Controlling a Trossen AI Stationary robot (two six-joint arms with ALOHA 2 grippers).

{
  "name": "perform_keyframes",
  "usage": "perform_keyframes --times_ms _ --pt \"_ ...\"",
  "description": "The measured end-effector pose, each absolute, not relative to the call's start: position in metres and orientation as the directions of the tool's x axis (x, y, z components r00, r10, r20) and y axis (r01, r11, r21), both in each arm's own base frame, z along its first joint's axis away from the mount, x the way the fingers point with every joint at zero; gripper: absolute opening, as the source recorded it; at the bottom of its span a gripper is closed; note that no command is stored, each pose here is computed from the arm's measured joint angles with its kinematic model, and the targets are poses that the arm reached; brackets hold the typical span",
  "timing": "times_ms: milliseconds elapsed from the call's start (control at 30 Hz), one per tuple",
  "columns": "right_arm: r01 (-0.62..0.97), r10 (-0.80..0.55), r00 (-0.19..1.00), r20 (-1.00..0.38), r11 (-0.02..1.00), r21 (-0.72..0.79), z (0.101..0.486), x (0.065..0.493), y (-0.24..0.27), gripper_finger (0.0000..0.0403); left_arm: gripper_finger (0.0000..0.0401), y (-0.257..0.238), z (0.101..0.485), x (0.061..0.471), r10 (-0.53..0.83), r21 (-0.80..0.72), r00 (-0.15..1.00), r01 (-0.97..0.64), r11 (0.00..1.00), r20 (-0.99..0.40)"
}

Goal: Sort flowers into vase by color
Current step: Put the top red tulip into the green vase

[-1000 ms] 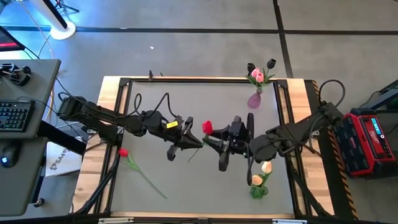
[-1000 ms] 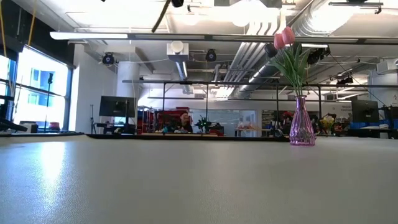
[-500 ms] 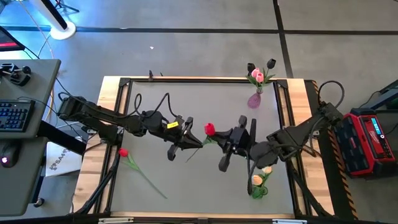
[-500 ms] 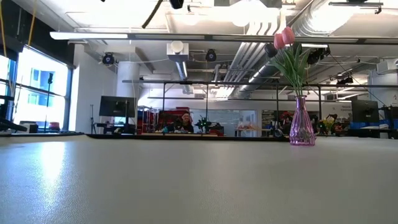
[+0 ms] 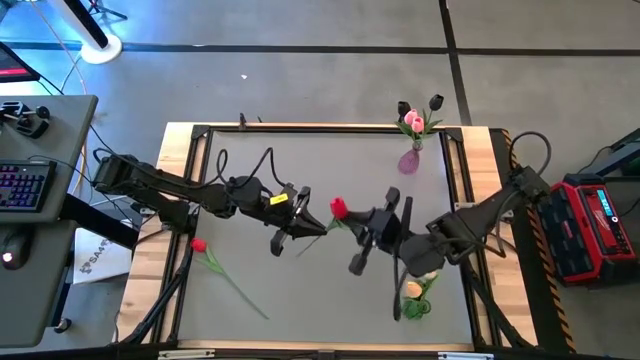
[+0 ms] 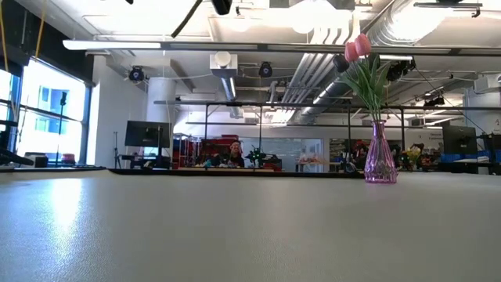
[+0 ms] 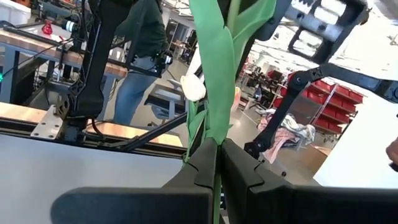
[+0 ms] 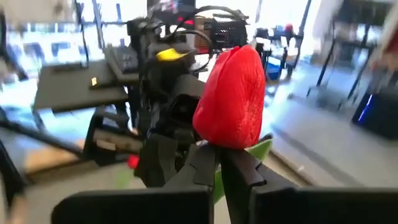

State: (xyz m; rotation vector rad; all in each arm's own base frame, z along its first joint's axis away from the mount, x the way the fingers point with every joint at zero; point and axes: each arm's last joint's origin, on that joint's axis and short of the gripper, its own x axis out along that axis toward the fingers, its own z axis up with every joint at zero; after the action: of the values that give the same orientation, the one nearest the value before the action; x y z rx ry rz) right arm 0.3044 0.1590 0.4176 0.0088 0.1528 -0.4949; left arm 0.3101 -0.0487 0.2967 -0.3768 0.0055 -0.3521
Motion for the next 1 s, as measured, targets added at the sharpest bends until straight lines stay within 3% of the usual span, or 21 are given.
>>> perform_keyframes --times_ms 167,533,767,1000 --pt "0.489 -0.469 0.871 -0.146 0.854 0.176 0.423 0.305 0.149 0.0042 0.0 -0.049 0.298 0.31 -0.346 -0.369 0.935 0.347 0.862 0.071" --pt "0.373 -0.343 0.928 -0.148 0.854 0.361 0.43 0.305 0.146 0.0184 0.0 -0.051 0.3 0.309 -0.398 -0.373 0.912 0.404 0.835 0.096" --pt "0.359 -0.332 0.933 -0.139 0.879 0.312 0.436 0.293 0.15 0.0199 0.0 -0.052 0.302 0.308 -0.442 -0.359 0.889 0.453 0.816 0.117" --pt "0.458 -0.437 0.889 -0.135 0.857 0.237 0.447 0.261 0.147 0.0199 0.0 -0.052 0.313 0.306 -0.456 -0.294 0.862 0.505 0.812 0.222"
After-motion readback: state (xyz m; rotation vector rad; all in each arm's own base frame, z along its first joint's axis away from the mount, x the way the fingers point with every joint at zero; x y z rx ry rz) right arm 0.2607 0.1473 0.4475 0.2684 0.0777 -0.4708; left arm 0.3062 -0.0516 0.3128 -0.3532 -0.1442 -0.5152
